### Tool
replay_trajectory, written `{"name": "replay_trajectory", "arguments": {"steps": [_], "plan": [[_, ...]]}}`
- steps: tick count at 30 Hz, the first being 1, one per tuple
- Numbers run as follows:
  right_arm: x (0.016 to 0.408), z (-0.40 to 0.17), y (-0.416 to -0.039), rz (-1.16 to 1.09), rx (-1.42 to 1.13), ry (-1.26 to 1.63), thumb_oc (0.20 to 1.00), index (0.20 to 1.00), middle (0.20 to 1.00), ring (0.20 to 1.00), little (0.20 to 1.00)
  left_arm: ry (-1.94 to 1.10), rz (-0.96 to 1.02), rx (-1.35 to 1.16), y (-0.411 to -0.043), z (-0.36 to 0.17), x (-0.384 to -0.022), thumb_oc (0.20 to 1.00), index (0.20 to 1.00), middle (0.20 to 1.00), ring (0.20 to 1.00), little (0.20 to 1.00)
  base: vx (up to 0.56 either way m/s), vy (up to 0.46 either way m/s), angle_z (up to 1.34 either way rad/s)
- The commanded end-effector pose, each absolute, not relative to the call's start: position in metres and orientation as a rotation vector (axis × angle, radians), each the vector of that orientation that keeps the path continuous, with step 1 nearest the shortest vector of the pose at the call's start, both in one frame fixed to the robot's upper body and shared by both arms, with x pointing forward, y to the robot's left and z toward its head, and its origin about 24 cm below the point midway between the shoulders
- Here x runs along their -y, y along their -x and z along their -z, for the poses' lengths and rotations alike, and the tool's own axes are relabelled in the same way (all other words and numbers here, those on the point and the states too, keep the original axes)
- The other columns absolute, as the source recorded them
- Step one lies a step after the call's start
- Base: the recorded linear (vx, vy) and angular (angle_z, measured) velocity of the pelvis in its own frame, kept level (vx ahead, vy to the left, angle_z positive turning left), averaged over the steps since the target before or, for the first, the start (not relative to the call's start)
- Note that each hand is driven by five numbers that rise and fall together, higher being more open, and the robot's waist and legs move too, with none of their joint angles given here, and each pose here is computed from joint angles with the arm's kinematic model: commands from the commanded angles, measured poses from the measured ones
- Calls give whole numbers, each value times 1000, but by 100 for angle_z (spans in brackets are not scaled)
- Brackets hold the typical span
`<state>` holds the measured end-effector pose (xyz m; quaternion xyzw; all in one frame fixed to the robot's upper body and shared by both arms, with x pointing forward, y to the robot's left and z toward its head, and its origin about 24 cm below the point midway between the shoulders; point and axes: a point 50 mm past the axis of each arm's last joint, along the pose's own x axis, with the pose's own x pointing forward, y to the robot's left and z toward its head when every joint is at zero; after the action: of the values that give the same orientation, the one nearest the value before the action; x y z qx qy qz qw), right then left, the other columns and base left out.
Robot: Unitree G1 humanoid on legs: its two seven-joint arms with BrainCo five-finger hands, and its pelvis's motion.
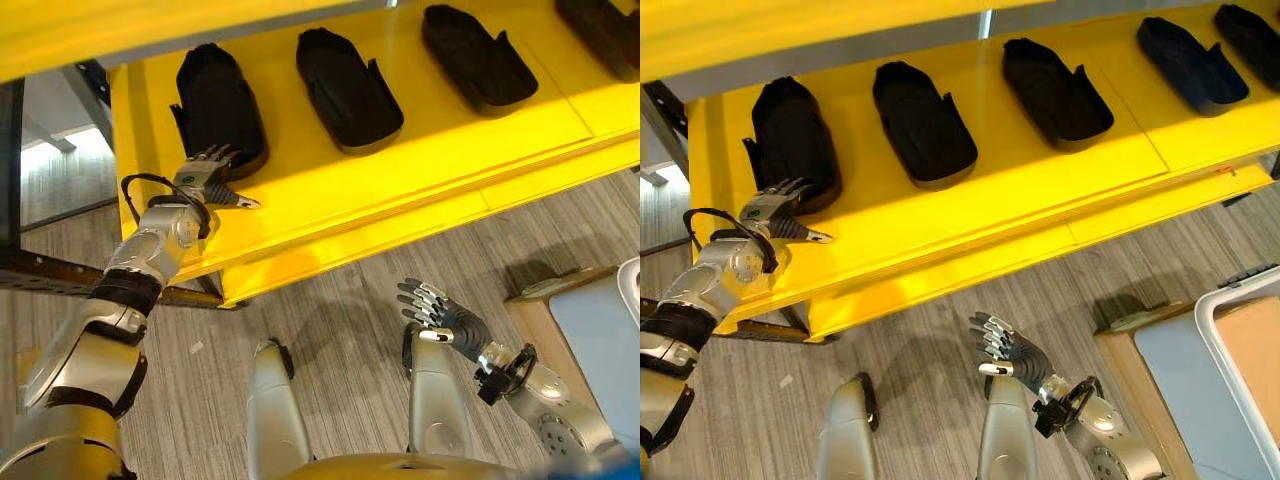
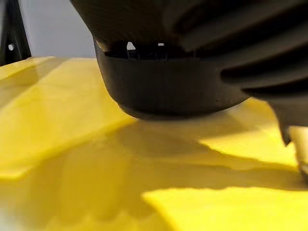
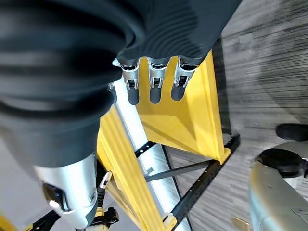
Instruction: Move parts from the plastic box to the shelf.
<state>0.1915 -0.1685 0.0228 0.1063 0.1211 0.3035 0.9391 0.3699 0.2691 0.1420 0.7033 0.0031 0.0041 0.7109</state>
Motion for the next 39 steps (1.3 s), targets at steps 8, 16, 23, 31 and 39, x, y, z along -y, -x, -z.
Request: {"name": "replay_trajectory", "arguments": {"steps": [8,16,23,31,39], "plan": [[159,-46,-203,-663,-102,-233,1000,1000,1000,1000,1000,-1731,355,-523,-320,-5,-282,1000,1000,1000,1000,1000,2,1,-1],[160,-48,-205,-655,-87,-225,1000,1000,1000,1000,1000,-1749,408,-608,-300,18,-289,1000,1000,1000,1000,1000,13,-2,-2],[159,-49,-207,-654,-75,-221,1000,1000,1000,1000,1000,-1757,440,-692,-277,35,-303,1000,1000,1000,1000,1000,1,2,-1],[158,-51,-209,-647,-57,-225,1000,1000,1000,1000,1000,-1731,423,-667,-275,36,-302,1000,1000,1000,1000,1000,-31,-2,-1],[155,-56,-216,-635,-17,-209,1000,1000,1000,1000,1000,-1744,481,-516,-275,29,-290,1000,1000,1000,1000,1000,-7,-13,3]]}}
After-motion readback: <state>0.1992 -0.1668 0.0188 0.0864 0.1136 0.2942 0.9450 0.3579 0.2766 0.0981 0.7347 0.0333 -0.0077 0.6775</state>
